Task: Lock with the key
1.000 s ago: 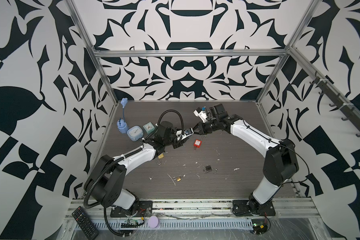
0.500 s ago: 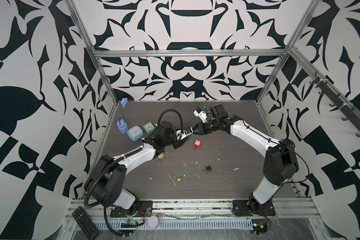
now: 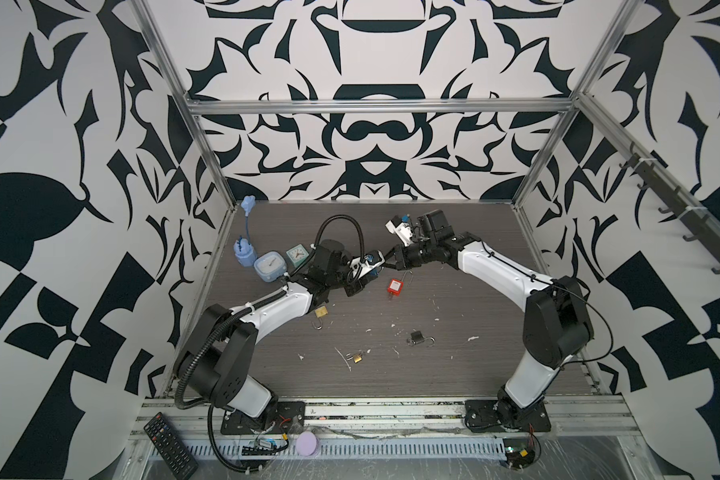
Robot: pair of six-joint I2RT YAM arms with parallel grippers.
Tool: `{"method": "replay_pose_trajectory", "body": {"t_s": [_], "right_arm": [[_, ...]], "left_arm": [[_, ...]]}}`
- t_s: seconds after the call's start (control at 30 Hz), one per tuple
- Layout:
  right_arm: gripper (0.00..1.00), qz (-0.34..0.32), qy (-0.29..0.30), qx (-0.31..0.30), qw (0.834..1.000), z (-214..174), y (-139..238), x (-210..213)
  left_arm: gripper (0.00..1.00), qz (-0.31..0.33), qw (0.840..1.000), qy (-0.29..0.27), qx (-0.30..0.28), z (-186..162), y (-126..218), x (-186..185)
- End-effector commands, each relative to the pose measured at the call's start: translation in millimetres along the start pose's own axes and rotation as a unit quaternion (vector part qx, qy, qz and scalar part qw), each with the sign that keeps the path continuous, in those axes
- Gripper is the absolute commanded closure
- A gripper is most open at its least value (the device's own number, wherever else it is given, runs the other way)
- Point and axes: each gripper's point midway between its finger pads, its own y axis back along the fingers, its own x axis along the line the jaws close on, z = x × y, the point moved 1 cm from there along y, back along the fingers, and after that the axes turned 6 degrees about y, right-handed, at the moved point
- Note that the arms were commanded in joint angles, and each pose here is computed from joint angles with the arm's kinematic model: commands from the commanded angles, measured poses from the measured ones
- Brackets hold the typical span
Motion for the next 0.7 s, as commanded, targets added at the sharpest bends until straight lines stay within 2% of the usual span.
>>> {"method": "replay_pose_trajectory", "body": {"t_s": [0.0,0.67], "right_arm": [[1.0,0.046,-0.035,0.115,0.992,-69.0,-34.5,13.5],[1.0,0.062,-0.038,0.127,0.989,-82.6,-47.4,10.8]], "left_arm": [[1.0,0.052,0.957,-0.105,-0.265,162.4,48.5,28.0],[1.0,0.071,0.946,-0.108,-0.296,186.0,60.9,36.4]]}}
